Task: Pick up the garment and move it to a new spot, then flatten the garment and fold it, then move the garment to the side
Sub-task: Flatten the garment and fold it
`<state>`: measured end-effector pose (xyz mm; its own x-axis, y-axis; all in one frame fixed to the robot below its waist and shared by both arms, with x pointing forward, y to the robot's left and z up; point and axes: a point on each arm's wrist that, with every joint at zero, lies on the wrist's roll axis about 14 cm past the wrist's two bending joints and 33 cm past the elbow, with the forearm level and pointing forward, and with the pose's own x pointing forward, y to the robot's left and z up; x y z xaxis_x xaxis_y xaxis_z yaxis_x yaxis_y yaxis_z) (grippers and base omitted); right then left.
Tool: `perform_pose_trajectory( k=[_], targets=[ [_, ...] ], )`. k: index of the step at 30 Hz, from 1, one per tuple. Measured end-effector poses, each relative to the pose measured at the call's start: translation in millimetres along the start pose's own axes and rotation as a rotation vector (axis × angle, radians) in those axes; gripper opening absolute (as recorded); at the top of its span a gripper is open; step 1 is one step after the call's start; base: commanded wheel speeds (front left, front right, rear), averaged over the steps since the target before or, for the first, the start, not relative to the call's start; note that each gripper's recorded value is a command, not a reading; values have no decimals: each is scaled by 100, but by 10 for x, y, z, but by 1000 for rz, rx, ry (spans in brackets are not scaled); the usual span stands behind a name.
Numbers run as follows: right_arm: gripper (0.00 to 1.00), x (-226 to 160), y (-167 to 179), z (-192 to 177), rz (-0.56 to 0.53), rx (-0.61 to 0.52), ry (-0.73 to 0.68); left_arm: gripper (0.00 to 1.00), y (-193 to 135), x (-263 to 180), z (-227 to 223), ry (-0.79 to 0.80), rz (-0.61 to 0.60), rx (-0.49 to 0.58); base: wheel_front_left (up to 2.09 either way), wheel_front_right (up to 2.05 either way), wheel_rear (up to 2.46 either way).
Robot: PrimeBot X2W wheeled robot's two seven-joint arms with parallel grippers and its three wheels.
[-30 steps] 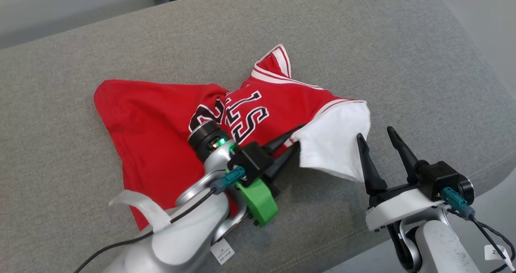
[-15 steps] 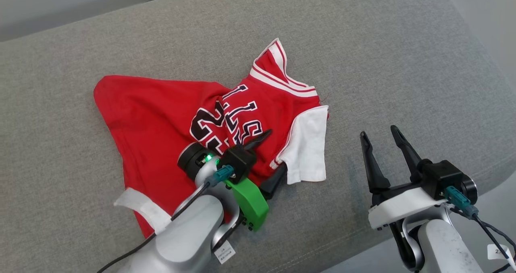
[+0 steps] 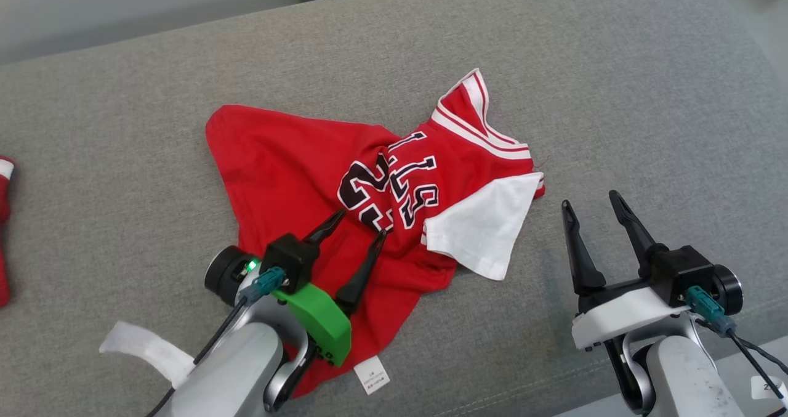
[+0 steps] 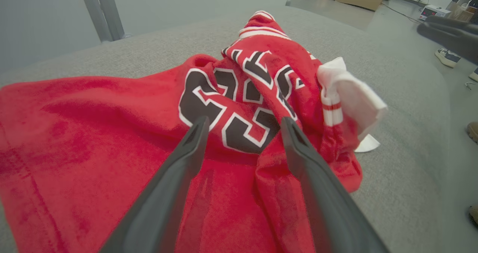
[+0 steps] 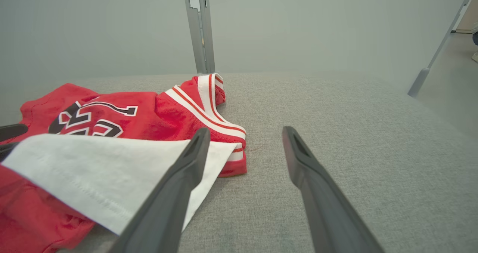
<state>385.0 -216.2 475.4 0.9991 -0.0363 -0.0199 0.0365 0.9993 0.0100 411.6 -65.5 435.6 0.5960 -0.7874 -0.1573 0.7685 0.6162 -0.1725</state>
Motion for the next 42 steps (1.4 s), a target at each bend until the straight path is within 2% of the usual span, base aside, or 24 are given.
perform_pose_trajectory(
  k=[3, 9, 15, 22, 30, 37, 42],
  targets=[
    [100, 34, 63, 12, 20, -7, -6, 100, 113, -193, -74, 7, 69, -46, 0, 0, 0],
    [100, 92, 205, 69, 66, -30, -27, 100, 523, -612, 102, -93, 281, -95, 0, 0, 0],
    [100, 164, 235, 223, 106, -83, -74, 100, 910, -1153, 389, -216, 504, -98, 0, 0, 0],
    [100, 159, 310, 352, 163, -130, -110, 100, 1100, -1807, 305, -221, 689, -86, 0, 0, 0],
    [100, 23, 312, 291, 182, -112, -86, 100, 1075, -2361, 157, -211, 808, -93, 0, 0, 0],
    [100, -135, 180, 240, 146, -100, -66, 100, 1012, -2741, 81, -234, 890, -113, 0, 0, 0],
    [100, -221, 86, 204, 116, -97, -54, 100, 983, -2727, 105, -255, 867, -123, 0, 0, 0]
  ],
)
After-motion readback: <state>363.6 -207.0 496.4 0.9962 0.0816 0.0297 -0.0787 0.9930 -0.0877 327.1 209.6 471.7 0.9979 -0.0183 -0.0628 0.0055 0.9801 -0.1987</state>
